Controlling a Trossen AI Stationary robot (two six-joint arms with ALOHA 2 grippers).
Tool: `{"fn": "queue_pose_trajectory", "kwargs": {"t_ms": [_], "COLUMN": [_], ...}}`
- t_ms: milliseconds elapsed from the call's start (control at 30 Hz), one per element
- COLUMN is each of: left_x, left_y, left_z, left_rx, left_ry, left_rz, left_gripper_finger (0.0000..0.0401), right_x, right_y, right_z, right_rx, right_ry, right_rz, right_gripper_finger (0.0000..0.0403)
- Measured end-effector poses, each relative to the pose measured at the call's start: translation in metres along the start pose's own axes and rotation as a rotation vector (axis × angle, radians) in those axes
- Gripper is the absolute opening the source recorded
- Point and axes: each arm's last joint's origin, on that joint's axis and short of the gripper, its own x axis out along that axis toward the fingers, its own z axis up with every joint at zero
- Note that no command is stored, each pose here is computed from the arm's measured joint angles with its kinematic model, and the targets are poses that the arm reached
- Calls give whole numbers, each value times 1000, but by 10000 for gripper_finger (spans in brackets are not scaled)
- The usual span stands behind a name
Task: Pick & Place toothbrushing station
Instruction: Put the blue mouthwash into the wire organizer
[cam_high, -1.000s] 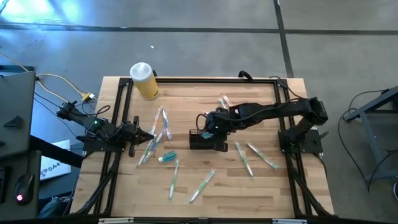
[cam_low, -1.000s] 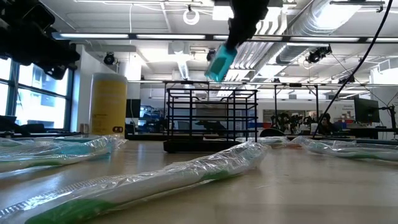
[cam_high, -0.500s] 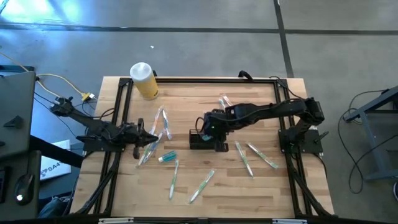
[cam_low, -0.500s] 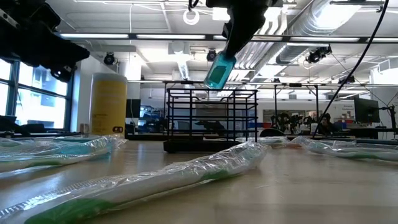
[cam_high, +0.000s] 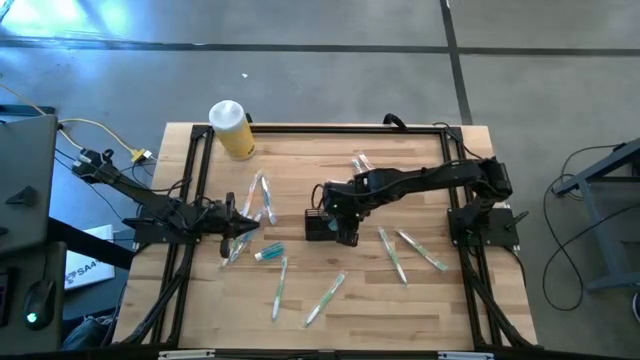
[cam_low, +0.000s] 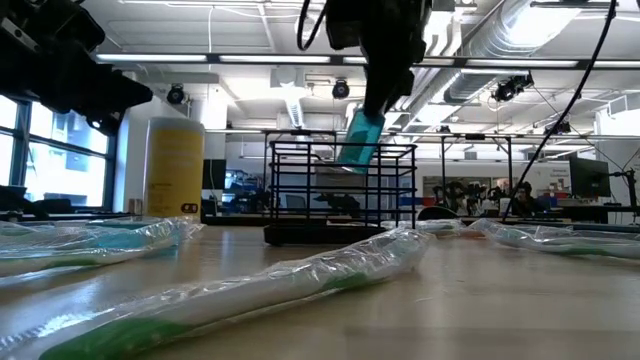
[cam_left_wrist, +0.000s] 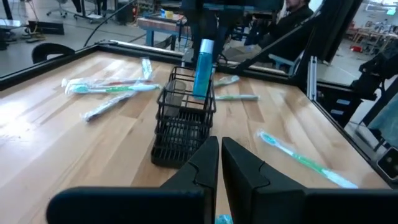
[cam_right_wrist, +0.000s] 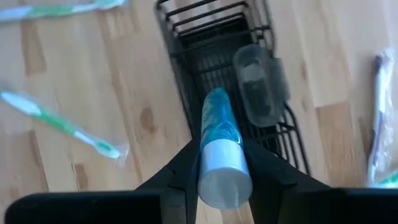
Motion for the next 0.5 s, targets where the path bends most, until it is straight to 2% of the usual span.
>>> {"fn": "queue_pose_trajectory", "kwargs": {"t_ms": [167, 500], "left_x": [2, 8], "left_y": [-1, -2], "left_z": [3, 1], "left_rx": [0, 12], "left_ry": [-35, -35], "left_rz": [12, 91], "left_gripper_finger": [19, 19], "right_x": [0, 10], "right_y": [-9, -13], "right_z": [2, 6], "right_rx": [112, 243], "right_ry": [7, 48], "right_rz": [18, 75], "right_gripper_finger": [86, 86]}}
